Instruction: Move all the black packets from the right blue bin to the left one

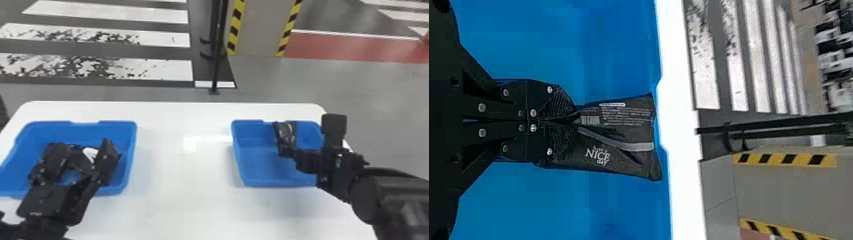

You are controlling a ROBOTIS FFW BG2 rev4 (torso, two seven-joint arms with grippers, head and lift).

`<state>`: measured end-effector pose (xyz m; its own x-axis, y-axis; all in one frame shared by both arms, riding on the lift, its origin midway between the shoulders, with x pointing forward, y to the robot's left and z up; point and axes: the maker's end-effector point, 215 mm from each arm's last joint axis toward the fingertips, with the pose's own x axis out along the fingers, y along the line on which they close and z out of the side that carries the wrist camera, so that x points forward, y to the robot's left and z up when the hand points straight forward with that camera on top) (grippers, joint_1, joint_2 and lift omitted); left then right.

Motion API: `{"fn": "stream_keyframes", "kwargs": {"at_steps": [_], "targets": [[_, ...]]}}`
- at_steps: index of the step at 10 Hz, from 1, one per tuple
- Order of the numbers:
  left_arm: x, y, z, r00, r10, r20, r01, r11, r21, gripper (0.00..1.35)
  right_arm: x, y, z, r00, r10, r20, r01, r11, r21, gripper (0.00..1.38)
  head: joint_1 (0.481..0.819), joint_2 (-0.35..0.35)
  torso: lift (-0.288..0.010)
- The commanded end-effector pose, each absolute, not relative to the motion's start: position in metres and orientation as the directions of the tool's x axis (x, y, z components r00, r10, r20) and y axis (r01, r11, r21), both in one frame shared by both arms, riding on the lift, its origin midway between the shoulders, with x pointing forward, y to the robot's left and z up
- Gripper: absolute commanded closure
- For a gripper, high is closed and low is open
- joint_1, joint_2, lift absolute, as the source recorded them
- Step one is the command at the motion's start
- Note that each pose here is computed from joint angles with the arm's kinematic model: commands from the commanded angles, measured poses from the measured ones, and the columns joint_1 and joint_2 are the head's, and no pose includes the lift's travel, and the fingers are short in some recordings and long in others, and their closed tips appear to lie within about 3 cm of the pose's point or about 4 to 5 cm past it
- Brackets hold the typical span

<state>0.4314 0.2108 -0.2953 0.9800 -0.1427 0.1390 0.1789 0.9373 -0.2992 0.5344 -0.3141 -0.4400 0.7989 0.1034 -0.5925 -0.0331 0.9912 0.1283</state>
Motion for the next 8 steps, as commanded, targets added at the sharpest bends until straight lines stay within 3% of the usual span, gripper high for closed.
{"fn": "stream_keyframes", "kwargs": {"at_steps": [1,3,5,8], "targets": [[0.431,0.212,-0.292,0.979,-0.137,0.151,0.178,0.936,-0.305,0.13,0.531,-0.284,-0.393,0.865,0.157,-0.477,-0.100,0.985,0.143,1.21,0.695,-0.125,-0.140],[0.430,0.213,-0.286,0.976,-0.128,0.174,0.181,0.925,-0.335,0.13,0.534,-0.226,-0.353,0.883,0.317,-0.346,-0.258,0.944,0.206,1.21,0.695,-0.081,-0.140],[0.431,0.198,-0.289,0.974,-0.152,0.168,0.212,0.873,-0.439,0.13,0.512,-0.130,-0.340,0.805,0.517,-0.290,-0.435,0.848,0.303,1.21,0.695,-0.001,-0.140],[0.435,0.179,-0.286,0.964,-0.202,0.175,0.262,0.842,-0.471,0.13,0.463,-0.015,-0.330,0.642,0.727,-0.242,-0.623,0.680,0.386,1.21,0.695,0.126,-0.140]]}}
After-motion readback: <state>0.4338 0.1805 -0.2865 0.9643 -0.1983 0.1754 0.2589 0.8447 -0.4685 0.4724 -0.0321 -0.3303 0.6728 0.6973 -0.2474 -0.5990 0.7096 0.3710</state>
